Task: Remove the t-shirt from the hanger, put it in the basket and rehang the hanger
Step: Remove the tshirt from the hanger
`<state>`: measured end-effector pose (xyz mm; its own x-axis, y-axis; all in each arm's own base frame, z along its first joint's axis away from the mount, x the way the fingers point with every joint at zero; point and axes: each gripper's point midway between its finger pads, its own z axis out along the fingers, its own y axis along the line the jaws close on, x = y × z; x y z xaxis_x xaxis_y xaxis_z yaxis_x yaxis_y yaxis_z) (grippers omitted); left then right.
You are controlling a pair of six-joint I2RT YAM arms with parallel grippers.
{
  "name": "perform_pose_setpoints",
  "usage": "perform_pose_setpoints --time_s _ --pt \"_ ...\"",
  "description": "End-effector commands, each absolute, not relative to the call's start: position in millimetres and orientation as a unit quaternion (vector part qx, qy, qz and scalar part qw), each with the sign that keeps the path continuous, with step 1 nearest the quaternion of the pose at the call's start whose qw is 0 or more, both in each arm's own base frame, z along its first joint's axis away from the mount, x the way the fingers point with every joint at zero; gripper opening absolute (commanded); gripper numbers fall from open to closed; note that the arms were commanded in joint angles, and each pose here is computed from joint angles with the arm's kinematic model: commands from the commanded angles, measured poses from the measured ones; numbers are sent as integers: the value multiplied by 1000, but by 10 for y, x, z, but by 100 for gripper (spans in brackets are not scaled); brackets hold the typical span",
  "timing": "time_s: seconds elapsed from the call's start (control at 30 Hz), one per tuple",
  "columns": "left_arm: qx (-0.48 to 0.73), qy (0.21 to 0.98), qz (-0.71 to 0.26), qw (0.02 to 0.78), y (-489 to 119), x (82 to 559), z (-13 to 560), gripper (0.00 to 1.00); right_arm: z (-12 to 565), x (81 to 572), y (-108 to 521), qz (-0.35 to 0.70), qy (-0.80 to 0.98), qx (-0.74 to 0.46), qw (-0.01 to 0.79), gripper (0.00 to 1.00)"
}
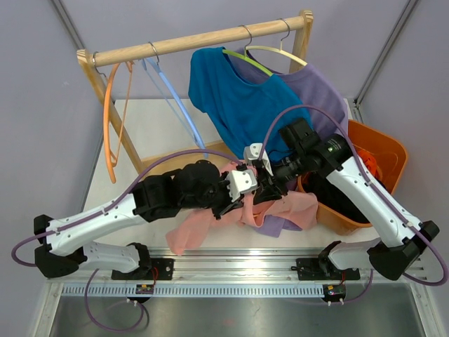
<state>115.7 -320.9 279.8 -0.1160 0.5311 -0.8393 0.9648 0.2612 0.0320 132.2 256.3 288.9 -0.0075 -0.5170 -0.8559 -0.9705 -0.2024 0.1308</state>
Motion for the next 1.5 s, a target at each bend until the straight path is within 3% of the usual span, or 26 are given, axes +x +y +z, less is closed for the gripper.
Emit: perform_pose_setpoints --time_s 0.0,0.2,0.37,0.47,0.63,0.8,1.13,1.27,1.37,1.47 --pt "494 705 -308 404 -3237 1155 2872 0 3194 1424 2718 427 572 -629 307 36" --pt "394 748 -338 413 -2994 1125 2765 0 3254 1674 2645 366 635 -595 329 67" --pt "317 777 -338 425 -2808 1185 2753 0 3394 1853 2577 326 670 -555 370 81" --pt "257 802 -331 425 -2684 1246 2797 0 3426 1889 2528 316 694 -526 376 82" --pt "164 829 -338 414 -2589 1295 2923 0 3306 1855 2553 339 749 -463 332 75" --pt "113 838 -353 400 -2626 1311 2993 0 3272 2179 2584 290 798 -375 372 70" --pt "97 827 -378 406 -2712 1336 3220 0 3021 2221 2854 284 837 -340 320 67" --pt "92 821 -388 409 -2709 1330 3290 0 2943 2339 2842 258 846 -332 327 60" --pt "92 818 -392 410 -2706 1324 3307 0 2979 2418 2844 250 845 -326 343 45" --pt "94 817 -396 409 -2703 1308 3326 0 3059 2495 2886 250 842 -318 358 21"
